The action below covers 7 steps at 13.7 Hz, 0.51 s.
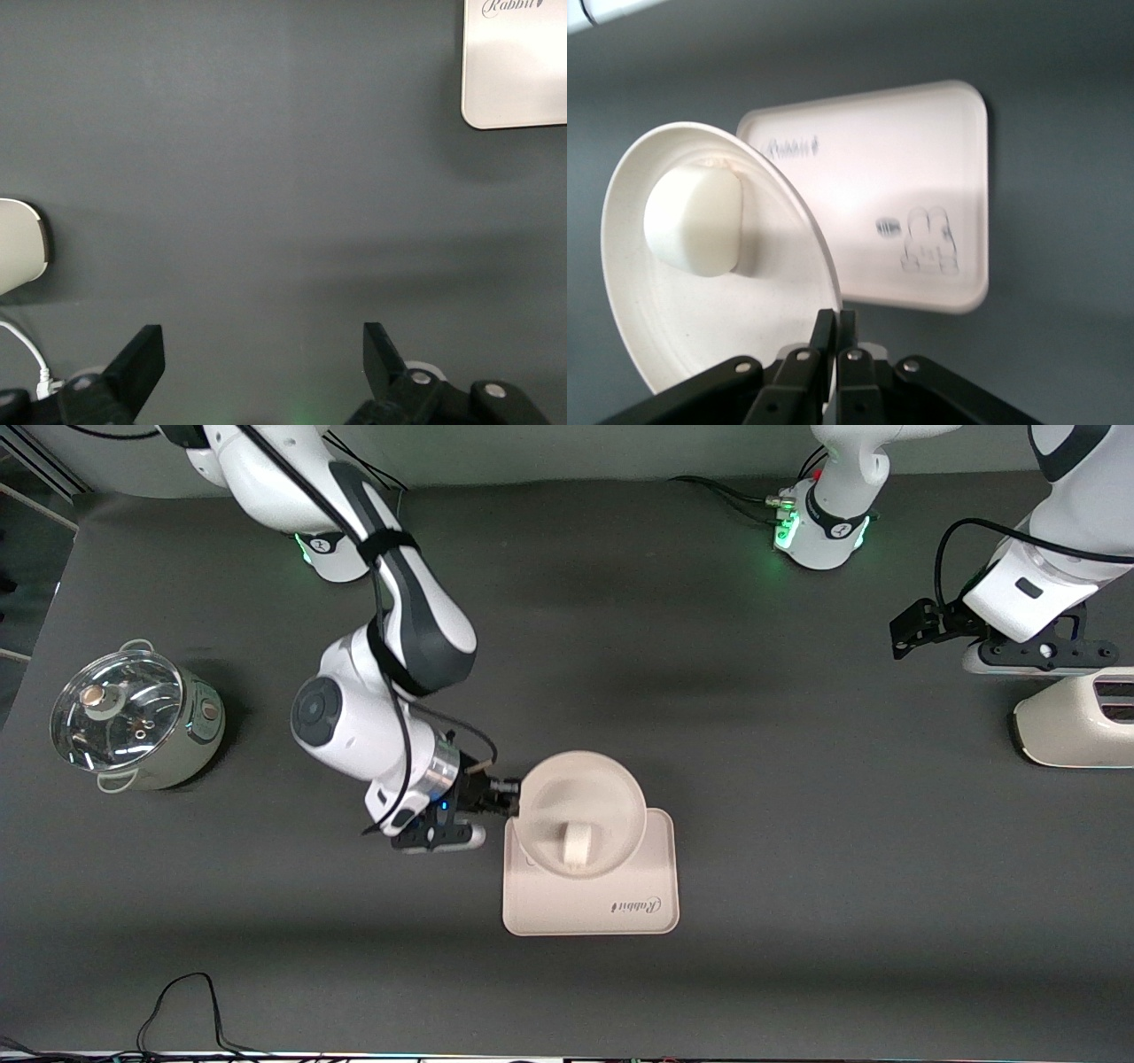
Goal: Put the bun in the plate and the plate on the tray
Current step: 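Lift the plate by its rim and carry it over the tray, then lower the plate onto the tray and open the right gripper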
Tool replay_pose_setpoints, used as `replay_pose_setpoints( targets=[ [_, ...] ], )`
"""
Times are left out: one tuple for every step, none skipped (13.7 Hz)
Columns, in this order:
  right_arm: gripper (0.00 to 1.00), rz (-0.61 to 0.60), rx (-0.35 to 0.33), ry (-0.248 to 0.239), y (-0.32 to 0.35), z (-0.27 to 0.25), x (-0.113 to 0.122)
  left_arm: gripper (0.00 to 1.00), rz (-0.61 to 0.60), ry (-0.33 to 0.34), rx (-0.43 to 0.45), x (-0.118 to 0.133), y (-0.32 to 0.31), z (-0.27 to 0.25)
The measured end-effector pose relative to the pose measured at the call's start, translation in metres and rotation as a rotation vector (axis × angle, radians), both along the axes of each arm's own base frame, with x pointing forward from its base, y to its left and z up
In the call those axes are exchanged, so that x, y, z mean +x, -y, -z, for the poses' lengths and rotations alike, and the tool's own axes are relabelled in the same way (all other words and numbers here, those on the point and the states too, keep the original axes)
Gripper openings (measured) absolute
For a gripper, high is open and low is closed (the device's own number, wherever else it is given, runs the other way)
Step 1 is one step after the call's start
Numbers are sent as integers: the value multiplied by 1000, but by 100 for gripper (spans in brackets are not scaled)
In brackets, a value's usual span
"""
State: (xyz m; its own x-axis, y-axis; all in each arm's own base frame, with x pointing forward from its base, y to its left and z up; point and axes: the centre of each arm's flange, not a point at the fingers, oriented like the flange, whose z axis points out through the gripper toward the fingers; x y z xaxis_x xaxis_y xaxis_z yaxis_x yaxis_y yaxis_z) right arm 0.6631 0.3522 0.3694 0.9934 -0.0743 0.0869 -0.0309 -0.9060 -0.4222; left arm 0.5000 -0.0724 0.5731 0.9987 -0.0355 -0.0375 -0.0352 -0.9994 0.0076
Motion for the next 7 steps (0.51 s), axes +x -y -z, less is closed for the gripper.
replay_pose_setpoints(
  targets=[
    [4,8,16,18,-1,2,14,100,0,-1,0,0,0,1],
    [4,15,31,28,-2,6,25,100,0,-1,0,0,0,1],
    [4,21,38,30,-3,16,35,100,0,7,-1,1,0,1],
    [4,23,36,21,-3,29,38,100,0,16,-2,2,0,0],
    [4,23,27,4,-4,46,39,100,0,19,-2,2,0,0],
    [4,22,15,-17,-6,67,38,100,0,19,-2,2,0,0],
    [4,22,9,-42,-8,88,36,100,-1,18,-2,2,0,0]
  ],
)
